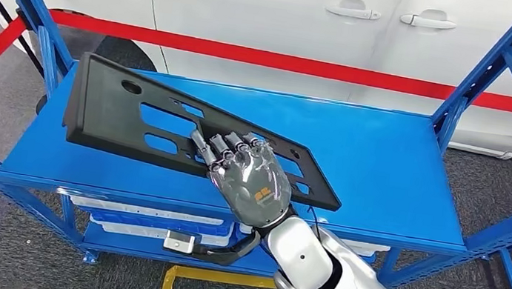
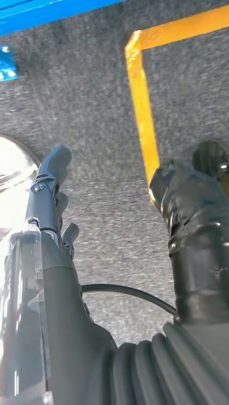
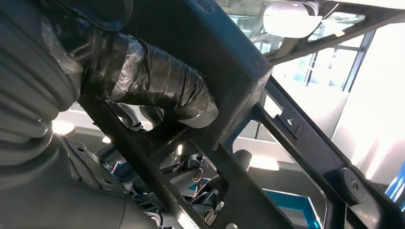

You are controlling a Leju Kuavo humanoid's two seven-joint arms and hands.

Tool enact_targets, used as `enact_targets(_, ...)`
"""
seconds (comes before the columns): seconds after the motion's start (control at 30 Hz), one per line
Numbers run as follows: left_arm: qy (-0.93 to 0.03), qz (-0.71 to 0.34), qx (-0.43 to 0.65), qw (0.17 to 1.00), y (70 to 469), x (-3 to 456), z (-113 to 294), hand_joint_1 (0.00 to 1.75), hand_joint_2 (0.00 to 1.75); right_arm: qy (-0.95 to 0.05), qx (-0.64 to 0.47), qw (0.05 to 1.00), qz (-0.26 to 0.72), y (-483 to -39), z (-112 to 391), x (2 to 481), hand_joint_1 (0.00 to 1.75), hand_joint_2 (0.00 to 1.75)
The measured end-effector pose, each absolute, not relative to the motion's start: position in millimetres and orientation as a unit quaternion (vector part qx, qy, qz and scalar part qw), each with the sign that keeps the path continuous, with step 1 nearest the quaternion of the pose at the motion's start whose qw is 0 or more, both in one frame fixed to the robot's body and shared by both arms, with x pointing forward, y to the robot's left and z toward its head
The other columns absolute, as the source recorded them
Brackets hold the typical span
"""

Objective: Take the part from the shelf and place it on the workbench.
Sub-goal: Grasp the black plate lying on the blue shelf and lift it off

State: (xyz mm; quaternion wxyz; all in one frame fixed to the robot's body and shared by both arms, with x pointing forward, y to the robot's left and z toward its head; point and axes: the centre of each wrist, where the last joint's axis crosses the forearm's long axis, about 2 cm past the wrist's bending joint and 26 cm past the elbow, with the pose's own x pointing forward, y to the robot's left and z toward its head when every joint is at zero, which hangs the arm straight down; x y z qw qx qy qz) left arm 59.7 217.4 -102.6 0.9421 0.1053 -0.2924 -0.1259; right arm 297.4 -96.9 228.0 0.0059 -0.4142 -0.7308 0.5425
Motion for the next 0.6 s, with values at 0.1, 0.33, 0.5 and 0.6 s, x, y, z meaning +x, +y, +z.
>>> enact_targets(0.1,-0.291,-0.127,0.117,0.941,223.3,63.0,-102.9,0.00,1.75,-0.732,-0.415,0.010,0.540,-92.5,232.2,299.2,1.75,1.75)
enact_targets(0.33,-0.288,-0.133,0.130,0.939,228.5,64.9,-103.1,0.00,1.75,-0.734,-0.413,0.017,0.539,-86.2,237.1,303.0,1.75,1.75)
enact_targets(0.5,-0.284,-0.133,0.132,0.940,229.8,64.9,-103.2,0.00,1.75,-0.733,-0.410,0.023,0.542,-85.6,235.0,304.5,1.75,1.75)
enact_targets(0.6,-0.285,-0.133,0.134,0.940,230.7,66.2,-103.1,0.00,1.75,-0.734,-0.409,0.024,0.541,-84.4,235.7,304.5,1.75,1.75)
